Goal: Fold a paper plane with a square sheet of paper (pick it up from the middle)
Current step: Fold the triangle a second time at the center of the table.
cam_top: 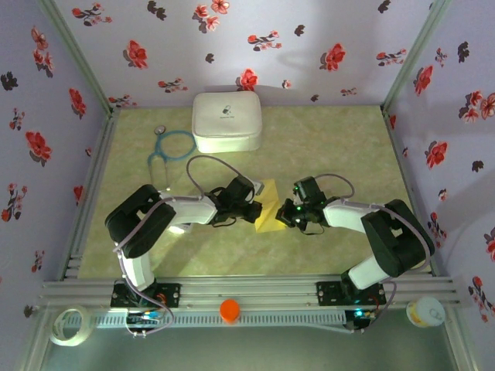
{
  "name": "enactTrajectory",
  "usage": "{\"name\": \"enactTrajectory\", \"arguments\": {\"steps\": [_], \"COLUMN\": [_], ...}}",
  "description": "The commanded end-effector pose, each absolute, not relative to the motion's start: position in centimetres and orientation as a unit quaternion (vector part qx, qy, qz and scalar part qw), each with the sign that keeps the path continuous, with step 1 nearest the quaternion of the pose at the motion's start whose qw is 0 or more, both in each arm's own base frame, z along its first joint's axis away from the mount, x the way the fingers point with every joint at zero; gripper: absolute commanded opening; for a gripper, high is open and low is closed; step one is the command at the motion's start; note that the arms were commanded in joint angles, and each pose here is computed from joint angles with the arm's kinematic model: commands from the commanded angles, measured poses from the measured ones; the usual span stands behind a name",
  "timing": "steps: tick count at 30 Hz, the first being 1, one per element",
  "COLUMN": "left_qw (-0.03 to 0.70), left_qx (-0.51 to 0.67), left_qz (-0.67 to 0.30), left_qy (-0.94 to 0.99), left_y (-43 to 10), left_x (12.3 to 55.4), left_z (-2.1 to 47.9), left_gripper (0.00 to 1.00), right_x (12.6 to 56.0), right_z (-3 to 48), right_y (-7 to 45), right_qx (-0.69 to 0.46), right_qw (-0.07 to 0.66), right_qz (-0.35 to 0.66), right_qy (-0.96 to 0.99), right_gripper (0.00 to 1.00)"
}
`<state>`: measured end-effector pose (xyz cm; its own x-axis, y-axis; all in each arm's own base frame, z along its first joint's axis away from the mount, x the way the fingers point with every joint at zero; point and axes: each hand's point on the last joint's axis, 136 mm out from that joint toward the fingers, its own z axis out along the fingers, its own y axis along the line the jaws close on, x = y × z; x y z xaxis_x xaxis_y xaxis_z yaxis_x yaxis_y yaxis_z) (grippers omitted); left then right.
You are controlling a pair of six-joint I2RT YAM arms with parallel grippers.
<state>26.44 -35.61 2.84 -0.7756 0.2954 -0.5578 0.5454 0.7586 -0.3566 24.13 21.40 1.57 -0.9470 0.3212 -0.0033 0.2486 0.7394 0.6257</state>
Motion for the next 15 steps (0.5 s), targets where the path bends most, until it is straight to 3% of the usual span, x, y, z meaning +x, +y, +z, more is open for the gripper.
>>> {"name": "enactTrajectory", "arguments": {"steps": [1,15], "left_qw": [0.250,0.240], "left_qx": [0.237,0.243], "left_qz": [-0.241,-0.234], "left_qy": [0.907,0.910], "left_y": [-35.50,-35.57], "left_x": [27.40,27.30], "left_z": [2.58,1.81], "left_gripper": [0.00,0.00], "right_x": [22.67,22.60], "right_z": [-0.64,-0.67], "right_y": [19.59,19.56], "right_qx": [0.164,0.164], "right_qw": [0.032,0.031], "right_qz": [0.268,0.267], "right_qy": [0.949,0.949], "right_gripper": [0.01,0.01]}}
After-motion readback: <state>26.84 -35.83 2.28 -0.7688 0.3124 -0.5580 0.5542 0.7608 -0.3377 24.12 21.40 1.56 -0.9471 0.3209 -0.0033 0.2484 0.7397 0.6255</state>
